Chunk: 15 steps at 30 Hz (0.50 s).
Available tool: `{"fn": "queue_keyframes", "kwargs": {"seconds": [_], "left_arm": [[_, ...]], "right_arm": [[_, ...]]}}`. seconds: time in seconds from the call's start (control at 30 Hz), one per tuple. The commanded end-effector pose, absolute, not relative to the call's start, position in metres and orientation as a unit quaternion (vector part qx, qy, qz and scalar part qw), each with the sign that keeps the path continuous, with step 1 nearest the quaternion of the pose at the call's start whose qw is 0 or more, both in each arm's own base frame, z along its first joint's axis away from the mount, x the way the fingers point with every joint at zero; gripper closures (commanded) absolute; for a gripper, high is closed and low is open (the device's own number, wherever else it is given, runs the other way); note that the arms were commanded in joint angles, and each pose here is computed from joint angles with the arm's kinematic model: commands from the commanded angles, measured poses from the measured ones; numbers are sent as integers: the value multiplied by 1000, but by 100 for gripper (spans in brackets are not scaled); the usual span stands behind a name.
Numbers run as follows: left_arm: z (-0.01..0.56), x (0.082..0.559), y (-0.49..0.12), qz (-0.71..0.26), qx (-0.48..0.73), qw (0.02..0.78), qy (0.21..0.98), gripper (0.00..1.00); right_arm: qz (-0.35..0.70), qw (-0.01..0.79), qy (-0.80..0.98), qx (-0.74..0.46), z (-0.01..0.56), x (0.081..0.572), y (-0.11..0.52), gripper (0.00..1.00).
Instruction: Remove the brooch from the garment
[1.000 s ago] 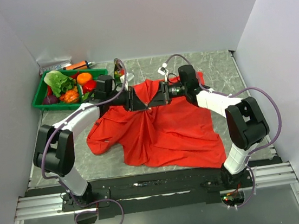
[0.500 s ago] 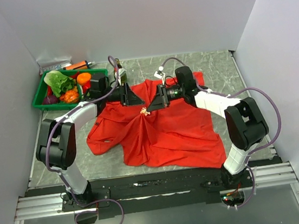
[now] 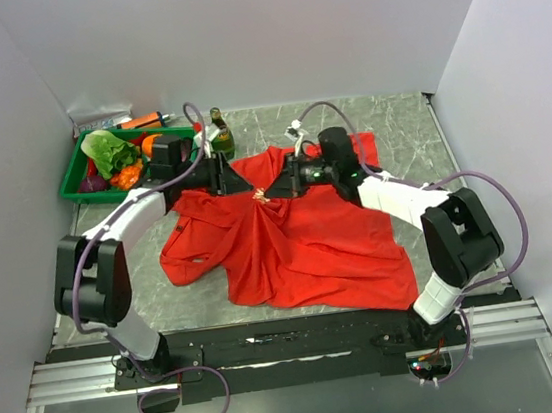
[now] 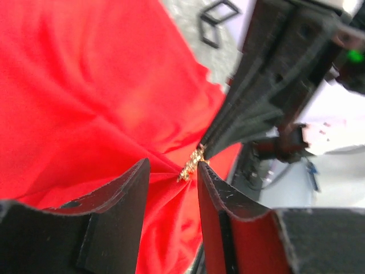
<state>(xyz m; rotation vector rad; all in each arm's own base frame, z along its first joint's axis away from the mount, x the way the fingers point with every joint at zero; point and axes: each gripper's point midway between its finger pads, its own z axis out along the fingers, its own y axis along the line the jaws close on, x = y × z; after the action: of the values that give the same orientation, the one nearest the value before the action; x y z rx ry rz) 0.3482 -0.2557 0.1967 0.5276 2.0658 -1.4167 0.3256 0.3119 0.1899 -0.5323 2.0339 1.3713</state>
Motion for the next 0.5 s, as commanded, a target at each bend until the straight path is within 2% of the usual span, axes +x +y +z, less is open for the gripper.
{"fn": "queue_keyframes", "kwargs": {"seconds": [0.0,0.17,0.3,0.47], "left_arm": [[203,360,-231,-471,181,326,799,57],[207,357,-214,-463,156,332,807,57],[213,352,-202,-448,148,342,813,57],[223,346,-182,-428,145,356,818,57]], "right_arm": [[455,435,754,-185,214,346,333,100],[410,467,771,-140,204,352,363,100],[344,529,771,-79,206,386,373,100],[332,559,759,-38,204,404,389,100]]}}
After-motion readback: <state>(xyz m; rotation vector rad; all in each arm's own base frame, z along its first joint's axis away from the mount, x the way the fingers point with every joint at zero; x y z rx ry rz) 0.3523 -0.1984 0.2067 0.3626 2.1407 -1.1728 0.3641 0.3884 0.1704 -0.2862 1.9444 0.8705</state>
